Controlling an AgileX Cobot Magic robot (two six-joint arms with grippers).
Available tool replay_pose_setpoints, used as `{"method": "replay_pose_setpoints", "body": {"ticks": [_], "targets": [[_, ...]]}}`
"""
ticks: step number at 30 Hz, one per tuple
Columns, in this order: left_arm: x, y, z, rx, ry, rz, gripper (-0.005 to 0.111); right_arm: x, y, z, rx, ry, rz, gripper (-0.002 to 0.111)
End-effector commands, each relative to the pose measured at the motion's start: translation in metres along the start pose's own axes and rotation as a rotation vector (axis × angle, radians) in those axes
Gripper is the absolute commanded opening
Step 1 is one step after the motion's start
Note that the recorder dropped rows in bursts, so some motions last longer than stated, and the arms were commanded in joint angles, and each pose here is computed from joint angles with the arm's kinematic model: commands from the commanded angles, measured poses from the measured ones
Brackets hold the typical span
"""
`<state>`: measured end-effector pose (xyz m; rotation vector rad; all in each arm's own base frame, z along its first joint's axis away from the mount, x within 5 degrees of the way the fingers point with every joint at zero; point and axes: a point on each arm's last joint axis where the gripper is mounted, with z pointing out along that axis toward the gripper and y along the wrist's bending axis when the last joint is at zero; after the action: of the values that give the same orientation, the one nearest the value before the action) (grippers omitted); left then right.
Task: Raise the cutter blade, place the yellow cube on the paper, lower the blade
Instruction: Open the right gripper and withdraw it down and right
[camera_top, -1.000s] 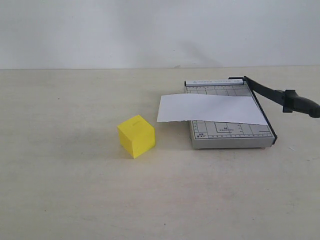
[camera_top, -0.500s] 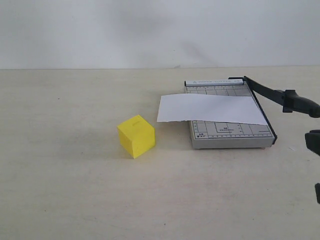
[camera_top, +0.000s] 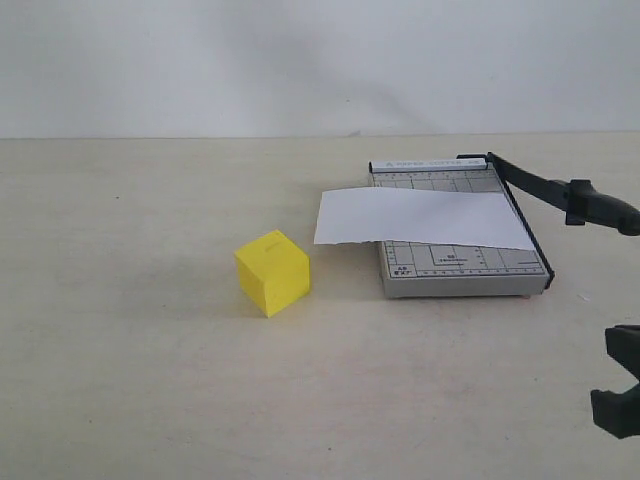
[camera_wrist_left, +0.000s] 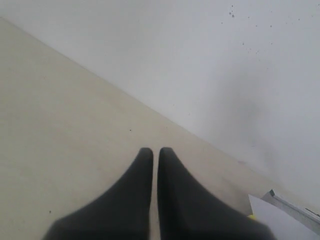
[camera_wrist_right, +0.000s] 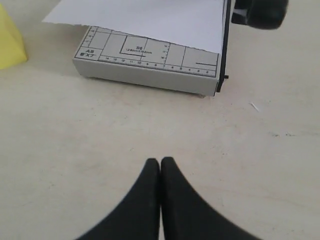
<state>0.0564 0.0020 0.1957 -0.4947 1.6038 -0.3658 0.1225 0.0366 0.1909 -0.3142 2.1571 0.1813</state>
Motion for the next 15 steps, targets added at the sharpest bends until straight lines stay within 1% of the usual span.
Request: {"method": "replay_pose_setpoints", "body": {"ticks": [1,3,5,7,9,12,15], "targets": [[-0.005,-0.002,0.0,0.02,-0.039,0.034,0.004,0.002,0.0,0.0,0.002,0.011,-0.171,0.0],[-0.01,-0.004,0.003,0.03,-0.076,0.061,0.004,0.004,0.0,0.0,-0.007,0.035,-0.177,0.0],[-0.033,-0.017,0.003,0.062,-0.147,0.103,0.004,0.006,0.001,0.0,-0.014,0.055,-0.177,0.0],[-0.051,-0.029,0.007,0.071,-0.133,0.109,0.004,0.008,0.001,0.0,-0.022,0.076,-0.173,0.0],[-0.062,-0.039,0.018,0.067,-0.07,0.134,0.004,0.009,0.002,0.0,-0.026,0.087,-0.173,0.0],[-0.071,-0.053,0.044,0.063,0.083,0.215,0.004,0.009,0.002,0.0,-0.027,0.089,-0.173,0.0],[-0.073,-0.076,0.071,0.13,0.238,0.328,0.004,0.01,0.001,0.0,-0.026,0.094,-0.191,0.0]]}}
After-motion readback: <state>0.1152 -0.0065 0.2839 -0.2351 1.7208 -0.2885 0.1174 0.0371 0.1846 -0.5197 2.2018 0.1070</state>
